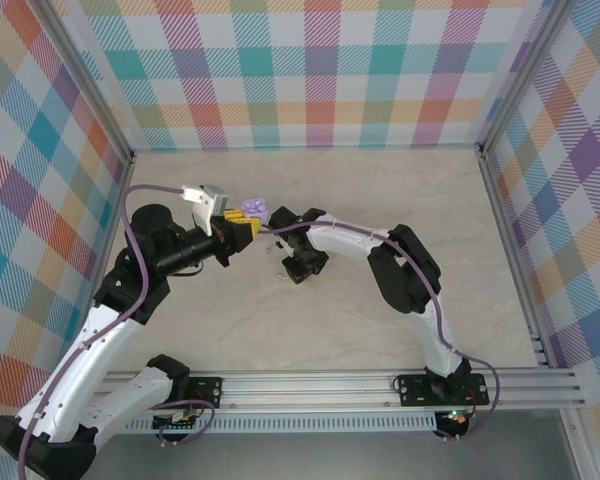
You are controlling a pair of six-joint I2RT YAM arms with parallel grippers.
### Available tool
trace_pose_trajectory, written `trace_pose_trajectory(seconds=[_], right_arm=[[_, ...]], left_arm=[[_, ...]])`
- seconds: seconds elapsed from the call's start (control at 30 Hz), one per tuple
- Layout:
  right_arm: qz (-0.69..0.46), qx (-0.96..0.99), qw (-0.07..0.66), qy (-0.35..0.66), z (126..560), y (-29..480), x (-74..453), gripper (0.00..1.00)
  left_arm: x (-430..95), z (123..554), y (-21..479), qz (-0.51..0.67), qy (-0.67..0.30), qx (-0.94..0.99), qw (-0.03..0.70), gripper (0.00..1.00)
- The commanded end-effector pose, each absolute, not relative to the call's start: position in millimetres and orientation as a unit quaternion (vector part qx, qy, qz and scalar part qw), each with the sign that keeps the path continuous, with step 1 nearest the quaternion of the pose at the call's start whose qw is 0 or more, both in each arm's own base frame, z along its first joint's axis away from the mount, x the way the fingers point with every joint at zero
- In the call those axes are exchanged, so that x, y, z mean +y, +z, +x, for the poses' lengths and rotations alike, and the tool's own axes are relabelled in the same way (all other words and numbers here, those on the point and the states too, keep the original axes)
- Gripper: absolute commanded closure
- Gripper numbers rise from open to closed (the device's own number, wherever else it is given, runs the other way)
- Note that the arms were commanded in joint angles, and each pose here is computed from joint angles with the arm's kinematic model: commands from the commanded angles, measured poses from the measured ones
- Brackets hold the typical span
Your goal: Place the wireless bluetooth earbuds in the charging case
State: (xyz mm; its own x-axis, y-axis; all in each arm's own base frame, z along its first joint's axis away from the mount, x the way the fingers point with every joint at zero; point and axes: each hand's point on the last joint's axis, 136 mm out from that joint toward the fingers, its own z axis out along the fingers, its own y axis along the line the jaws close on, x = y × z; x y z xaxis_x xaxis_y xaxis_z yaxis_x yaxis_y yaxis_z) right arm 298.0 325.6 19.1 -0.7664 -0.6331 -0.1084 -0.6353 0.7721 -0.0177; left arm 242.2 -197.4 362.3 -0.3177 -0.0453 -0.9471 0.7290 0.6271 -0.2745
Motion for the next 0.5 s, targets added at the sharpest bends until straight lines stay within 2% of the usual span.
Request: trace_pose_trajectory(seconds=[0.0,0.47], right_arm=[[-0.343,0.938,0.045,-0.021,295.6,19.2,320.0,0.65],[-0.348,0.936,0.029,-0.052,289.8,11.3,311.1,0.72]], left_arm=[[-190.8,242.7,364.4,0.233,-0.351,0.723,0.547,0.94],[-190.6,243.4,365.7,0.233,-0.35,0.722,0.55,0.94]])
